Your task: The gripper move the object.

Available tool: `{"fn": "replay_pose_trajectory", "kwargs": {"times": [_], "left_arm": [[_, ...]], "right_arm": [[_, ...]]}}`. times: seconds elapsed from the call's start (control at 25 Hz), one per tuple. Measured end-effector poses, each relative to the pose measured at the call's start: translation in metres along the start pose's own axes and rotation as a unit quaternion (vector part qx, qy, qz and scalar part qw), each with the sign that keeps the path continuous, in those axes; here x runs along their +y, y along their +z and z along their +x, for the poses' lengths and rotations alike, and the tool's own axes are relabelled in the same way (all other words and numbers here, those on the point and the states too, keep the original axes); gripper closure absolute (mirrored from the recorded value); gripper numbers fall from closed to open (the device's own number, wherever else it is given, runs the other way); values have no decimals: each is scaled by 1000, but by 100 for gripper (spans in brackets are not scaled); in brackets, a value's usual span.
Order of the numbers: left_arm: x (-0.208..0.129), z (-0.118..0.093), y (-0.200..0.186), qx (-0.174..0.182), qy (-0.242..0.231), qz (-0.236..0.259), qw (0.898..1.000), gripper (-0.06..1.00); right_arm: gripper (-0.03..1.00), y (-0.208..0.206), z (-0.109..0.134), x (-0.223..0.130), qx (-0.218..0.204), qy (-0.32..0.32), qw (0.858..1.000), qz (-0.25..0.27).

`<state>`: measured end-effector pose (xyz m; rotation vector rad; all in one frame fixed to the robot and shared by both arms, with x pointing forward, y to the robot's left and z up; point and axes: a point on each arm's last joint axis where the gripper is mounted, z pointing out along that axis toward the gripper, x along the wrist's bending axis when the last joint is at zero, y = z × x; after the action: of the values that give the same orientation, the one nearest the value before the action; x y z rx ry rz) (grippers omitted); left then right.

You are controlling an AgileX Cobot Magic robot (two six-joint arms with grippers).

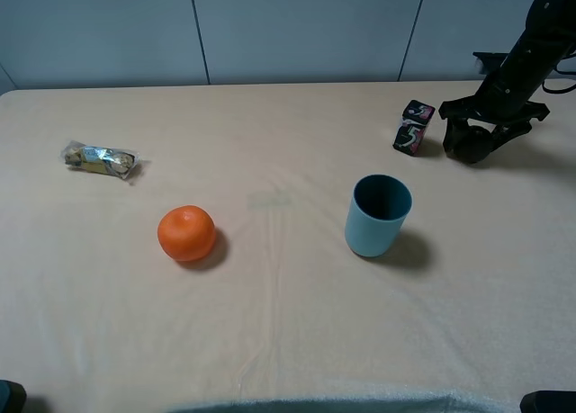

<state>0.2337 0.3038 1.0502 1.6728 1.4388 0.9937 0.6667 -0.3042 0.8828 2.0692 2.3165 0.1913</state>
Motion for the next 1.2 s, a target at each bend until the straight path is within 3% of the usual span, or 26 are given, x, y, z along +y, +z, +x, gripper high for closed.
{"fn": "replay_pose_trajectory", "kwargs": {"times": [0.44, 0.72, 1.2], "left_arm": [[0, 0, 0, 0, 0, 0, 1000, 17], [0, 0, 0, 0, 0, 0, 1000, 17], [0, 0, 0, 0, 0, 0, 1000, 17]], "right_arm": [[38, -20, 1, 2, -1, -1, 1000, -15], [28, -42, 3, 2, 1, 7, 1000, -11], [27, -86, 9, -9, 6, 17, 1000, -4]]}}
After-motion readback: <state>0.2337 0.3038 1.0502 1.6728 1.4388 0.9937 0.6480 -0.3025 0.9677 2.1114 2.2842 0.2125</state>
